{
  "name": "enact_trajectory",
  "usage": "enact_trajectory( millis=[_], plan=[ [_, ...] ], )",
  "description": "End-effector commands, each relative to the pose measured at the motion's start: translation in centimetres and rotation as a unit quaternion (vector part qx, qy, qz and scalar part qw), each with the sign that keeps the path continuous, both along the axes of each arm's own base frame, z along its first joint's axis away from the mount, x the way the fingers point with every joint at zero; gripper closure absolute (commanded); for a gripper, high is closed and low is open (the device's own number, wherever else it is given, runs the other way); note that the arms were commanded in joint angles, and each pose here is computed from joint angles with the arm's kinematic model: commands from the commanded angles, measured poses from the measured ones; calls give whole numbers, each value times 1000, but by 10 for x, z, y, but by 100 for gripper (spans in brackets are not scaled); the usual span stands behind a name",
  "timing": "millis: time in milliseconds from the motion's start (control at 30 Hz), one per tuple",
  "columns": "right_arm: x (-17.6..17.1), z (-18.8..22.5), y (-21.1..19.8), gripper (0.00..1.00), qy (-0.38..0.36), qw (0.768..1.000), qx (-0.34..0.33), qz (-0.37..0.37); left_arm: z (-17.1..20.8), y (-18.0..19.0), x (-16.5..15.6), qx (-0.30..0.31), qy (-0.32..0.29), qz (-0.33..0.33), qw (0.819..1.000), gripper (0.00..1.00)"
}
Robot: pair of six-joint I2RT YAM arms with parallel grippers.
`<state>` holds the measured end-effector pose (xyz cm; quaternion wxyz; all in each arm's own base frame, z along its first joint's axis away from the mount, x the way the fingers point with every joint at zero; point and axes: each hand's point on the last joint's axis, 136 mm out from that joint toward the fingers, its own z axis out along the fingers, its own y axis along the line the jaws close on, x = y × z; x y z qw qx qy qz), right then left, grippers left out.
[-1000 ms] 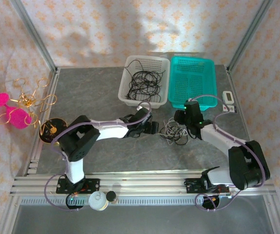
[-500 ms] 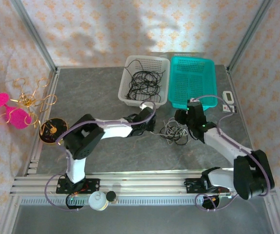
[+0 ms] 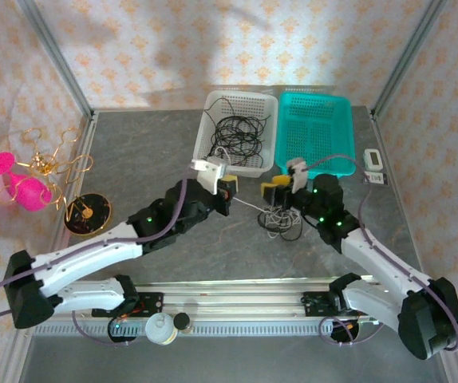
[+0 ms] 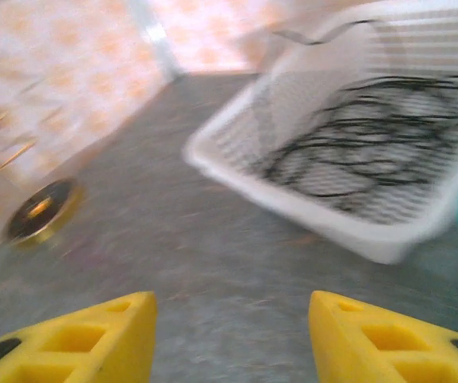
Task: Untangle the cables
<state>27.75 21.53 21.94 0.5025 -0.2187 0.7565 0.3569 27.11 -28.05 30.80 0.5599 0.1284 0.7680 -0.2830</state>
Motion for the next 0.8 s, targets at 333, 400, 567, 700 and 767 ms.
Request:
enact_trajectory(
  millis=[333, 400, 567, 700, 767],
  plan=[
    [-55, 63, 99, 41, -162, 948, 43, 271, 101, 30, 10, 19, -134, 64, 989, 100],
    [-58, 70, 109, 41, -170, 942, 48, 285, 109, 34, 10, 21, -144, 76, 987, 100],
    [-63, 87, 130, 42, -180, 933, 61, 306, 127, 39, 14, 23, -156, 93, 983, 100],
    [-62, 90, 144, 41, -192, 938, 63, 284, 142, 42, 12, 13, -164, 98, 981, 100],
    [-57, 75, 155, 42, -173, 945, 50, 274, 153, 44, 11, 7, -173, 99, 980, 100]
  ],
)
